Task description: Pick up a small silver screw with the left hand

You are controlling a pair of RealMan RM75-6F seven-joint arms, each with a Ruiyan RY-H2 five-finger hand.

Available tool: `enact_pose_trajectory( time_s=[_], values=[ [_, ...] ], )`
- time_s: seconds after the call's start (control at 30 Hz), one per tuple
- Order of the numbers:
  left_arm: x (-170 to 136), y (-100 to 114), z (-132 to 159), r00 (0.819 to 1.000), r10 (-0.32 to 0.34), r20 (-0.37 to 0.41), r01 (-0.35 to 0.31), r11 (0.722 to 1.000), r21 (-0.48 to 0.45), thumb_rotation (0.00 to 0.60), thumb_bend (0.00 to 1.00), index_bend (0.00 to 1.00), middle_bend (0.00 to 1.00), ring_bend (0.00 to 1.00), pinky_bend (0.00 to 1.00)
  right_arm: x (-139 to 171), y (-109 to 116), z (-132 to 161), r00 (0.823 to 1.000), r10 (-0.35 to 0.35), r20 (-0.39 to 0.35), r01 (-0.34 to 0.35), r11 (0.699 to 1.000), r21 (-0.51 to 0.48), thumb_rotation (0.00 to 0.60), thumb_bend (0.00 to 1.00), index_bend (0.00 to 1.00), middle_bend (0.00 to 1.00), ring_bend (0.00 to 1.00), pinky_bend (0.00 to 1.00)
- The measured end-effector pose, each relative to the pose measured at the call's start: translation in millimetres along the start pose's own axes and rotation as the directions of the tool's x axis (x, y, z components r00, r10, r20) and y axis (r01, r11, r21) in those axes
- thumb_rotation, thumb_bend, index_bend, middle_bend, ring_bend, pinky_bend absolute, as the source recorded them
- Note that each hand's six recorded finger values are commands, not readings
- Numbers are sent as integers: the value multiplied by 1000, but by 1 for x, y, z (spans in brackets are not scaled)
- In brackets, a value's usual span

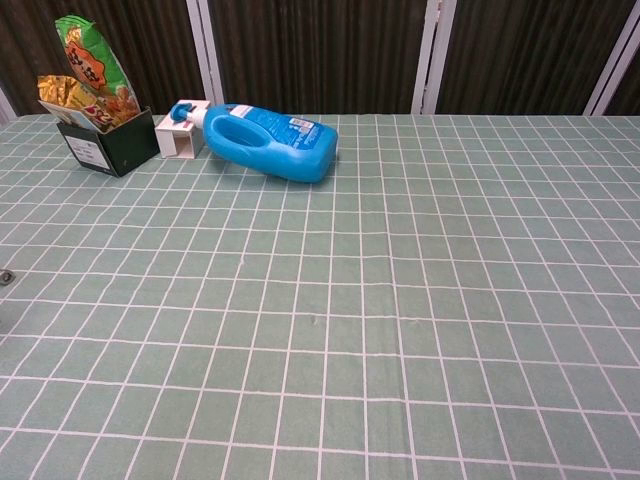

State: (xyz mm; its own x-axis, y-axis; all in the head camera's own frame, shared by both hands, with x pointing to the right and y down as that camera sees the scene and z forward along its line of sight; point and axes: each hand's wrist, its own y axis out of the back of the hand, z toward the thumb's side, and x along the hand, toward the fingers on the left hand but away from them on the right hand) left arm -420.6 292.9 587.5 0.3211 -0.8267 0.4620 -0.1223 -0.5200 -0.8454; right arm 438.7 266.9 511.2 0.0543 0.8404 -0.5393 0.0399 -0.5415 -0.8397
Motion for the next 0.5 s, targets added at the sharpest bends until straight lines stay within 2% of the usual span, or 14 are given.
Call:
enact_pose_trajectory(
  time_s=[0.13,0.2,0.27,0.33,0.4,0.43,0.5],
  values=[
    [0,-2,1,1000,-4,-11,4,1000,-4,600,391,0,0,0,40,0,-1,1,1000,5,-8,-5,1000,-2,600,341,0,0,0,0],
    [2,-6,3,1000,-1,-19,1,1000,-12,600,390,6,44,46,108,2,-1,2,1000,11,-14,-11,1000,-1,600,341,0,0,0,0],
    [5,-8,6,1000,10,-20,-11,1000,-21,600,390,41,227,233,314,2,0,3,1000,5,-16,-5,1000,-3,600,341,0,0,0,0],
    [11,-12,10,999,31,-15,-31,999,-34,600,390,117,649,653,709,3,1,2,1000,-1,-12,1,1000,-5,600,341,0,0,0,0],
    [17,-20,14,999,35,-10,-35,998,-56,600,391,220,951,947,955,2,2,1,1000,-7,-7,7,1000,-6,600,341,0,0,0,0],
    [20,-25,16,1000,27,-6,-27,997,-70,600,391,260,988,984,987,2,2,1,1000,-10,-5,10,1000,-4,600,341,0,0,0,0],
    [25,-35,19,1000,-7,5,7,996,-91,600,392,349,1000,1000,1000,2,2,1,1000,-13,-2,13,1000,-4,600,341,0,0,0,0]
  ],
)
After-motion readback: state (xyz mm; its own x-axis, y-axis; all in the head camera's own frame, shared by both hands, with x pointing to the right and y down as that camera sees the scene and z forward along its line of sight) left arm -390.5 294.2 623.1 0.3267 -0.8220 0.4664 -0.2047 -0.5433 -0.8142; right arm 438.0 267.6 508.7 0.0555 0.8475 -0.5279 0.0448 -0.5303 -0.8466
